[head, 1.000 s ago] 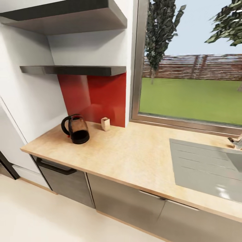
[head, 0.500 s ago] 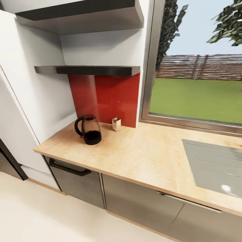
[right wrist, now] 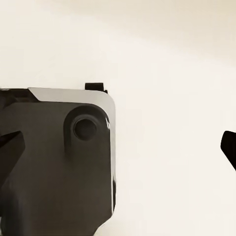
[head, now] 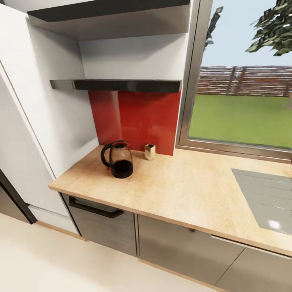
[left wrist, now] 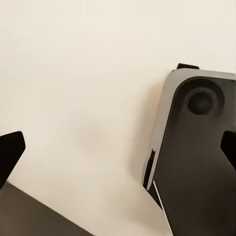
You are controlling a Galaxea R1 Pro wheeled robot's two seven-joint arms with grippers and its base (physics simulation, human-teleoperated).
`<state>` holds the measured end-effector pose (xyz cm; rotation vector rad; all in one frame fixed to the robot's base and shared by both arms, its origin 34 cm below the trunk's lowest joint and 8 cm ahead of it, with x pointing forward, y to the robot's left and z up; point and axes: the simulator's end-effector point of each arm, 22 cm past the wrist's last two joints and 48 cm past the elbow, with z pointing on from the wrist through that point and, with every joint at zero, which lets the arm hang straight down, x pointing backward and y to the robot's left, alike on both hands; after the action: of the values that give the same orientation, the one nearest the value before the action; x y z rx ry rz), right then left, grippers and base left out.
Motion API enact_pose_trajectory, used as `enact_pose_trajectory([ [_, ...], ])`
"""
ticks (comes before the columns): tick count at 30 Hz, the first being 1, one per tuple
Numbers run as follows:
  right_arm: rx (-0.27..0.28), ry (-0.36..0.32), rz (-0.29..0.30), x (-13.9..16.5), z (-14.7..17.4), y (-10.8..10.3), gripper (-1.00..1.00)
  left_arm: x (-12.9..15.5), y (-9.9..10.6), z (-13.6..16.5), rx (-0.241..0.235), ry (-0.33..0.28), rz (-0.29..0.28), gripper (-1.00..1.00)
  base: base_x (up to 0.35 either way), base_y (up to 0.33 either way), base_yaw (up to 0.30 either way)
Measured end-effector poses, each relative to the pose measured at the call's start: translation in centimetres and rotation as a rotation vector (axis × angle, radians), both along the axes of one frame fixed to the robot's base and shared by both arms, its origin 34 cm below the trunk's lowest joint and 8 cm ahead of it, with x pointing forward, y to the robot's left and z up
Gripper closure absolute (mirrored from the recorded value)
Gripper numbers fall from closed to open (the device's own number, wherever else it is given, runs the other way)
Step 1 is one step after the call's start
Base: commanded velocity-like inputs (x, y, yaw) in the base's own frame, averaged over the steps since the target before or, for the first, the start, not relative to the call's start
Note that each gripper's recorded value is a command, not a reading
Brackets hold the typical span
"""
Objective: Set up a coffee station on the kitchen countertop: keep the coffee maker on the countertop, move the bottle of coffee from the kitchen shelf to the counter next to the coffee maker, place a paper coffee filter on top of the coffee maker, put the saucer next to the coffee maker with the coffee cup on the saucer, and place the electric kettle next to the coffee maker.
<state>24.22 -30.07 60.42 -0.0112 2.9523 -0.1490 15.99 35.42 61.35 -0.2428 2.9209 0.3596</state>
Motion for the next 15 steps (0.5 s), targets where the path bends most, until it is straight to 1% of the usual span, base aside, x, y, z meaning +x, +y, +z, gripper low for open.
enact_pose_trajectory([
  [10, -0.001, 0.000, 0.000, 0.00, 0.00, -0.08, -1.00, 0.00, -0.01, 0.00, 0.000, 0.000, 0.002, -1.00, 0.083, 0.338, -0.259],
  [15, -0.001, 0.001, 0.001, -0.03, 0.00, -0.09, -1.00, -0.01, -0.03, -0.01, -0.001, 0.000, 0.001, -1.00, 0.013, 0.338, -0.262],
])
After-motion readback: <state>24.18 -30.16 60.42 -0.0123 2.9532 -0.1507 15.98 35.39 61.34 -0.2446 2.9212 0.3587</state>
